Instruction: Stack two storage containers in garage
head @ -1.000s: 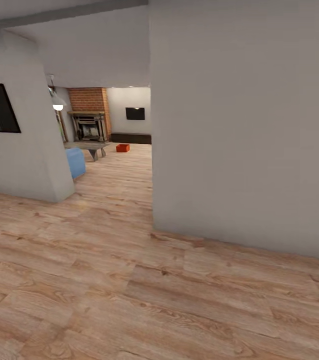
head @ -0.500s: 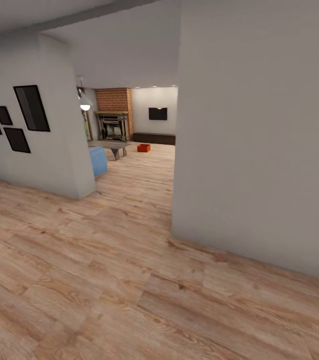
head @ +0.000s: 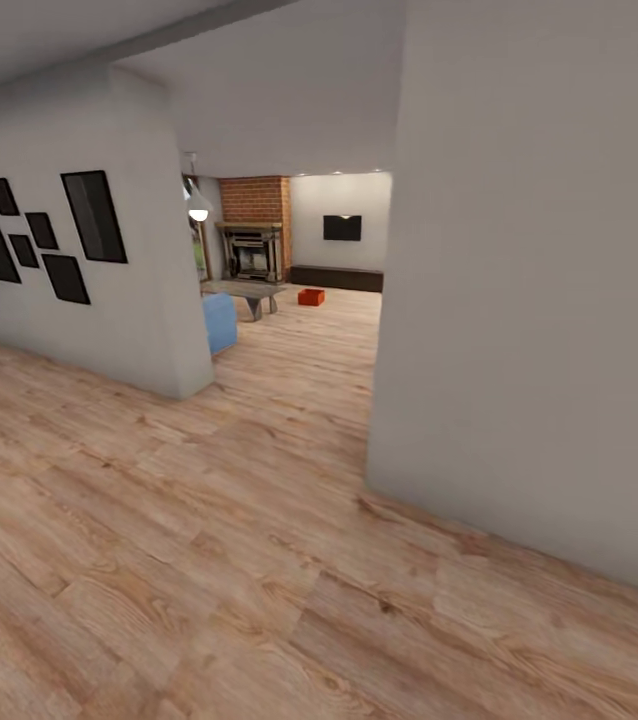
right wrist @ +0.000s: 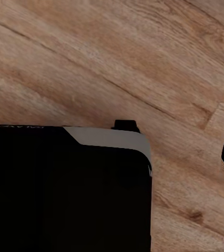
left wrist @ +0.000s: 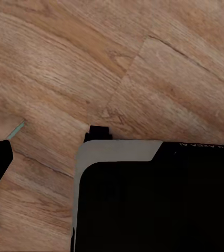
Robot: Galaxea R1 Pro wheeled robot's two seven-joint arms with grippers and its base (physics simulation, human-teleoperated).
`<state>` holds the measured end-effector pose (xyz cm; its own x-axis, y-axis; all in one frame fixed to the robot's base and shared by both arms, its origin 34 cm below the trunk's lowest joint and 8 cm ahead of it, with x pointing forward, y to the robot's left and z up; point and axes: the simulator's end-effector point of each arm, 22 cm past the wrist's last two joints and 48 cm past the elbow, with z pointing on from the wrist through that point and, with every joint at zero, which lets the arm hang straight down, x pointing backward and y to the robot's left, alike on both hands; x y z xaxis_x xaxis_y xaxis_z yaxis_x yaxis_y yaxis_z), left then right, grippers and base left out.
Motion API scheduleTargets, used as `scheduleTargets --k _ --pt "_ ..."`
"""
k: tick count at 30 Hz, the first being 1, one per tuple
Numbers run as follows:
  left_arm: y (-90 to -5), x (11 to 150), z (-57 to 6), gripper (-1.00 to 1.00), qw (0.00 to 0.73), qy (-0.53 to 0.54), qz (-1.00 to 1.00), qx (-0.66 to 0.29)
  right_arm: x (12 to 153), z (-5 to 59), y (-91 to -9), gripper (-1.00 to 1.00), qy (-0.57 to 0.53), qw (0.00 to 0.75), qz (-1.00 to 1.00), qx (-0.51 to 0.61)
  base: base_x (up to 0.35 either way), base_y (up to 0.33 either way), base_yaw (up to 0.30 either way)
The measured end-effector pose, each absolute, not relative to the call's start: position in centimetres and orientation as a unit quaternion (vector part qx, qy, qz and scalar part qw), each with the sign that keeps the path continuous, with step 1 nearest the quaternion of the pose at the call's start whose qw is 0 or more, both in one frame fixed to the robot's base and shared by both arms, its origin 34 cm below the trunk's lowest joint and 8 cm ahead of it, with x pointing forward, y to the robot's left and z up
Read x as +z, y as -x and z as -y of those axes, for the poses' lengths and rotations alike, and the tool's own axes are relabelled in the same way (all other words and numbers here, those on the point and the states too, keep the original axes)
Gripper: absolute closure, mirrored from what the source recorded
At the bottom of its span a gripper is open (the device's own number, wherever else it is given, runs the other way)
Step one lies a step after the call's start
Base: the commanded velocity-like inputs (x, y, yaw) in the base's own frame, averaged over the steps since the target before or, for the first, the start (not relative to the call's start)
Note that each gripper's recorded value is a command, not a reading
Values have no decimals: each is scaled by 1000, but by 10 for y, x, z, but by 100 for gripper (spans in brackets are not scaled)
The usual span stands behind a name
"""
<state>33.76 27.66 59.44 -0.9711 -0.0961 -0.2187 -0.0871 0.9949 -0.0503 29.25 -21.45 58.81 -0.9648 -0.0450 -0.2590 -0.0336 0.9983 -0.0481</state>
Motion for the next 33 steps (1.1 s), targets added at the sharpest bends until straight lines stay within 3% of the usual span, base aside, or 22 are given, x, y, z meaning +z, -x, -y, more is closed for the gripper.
scheduleTargets --k 14,33 --pt "-338 594 -277 -100 111 46 -993 -20 588 217 -291 -100 13 128 -991 -26 322 0 7" --pt "-339 595 -277 -100 113 46 -992 -20 589 217 -293 -100 11 131 -991 -26 322 0 252"
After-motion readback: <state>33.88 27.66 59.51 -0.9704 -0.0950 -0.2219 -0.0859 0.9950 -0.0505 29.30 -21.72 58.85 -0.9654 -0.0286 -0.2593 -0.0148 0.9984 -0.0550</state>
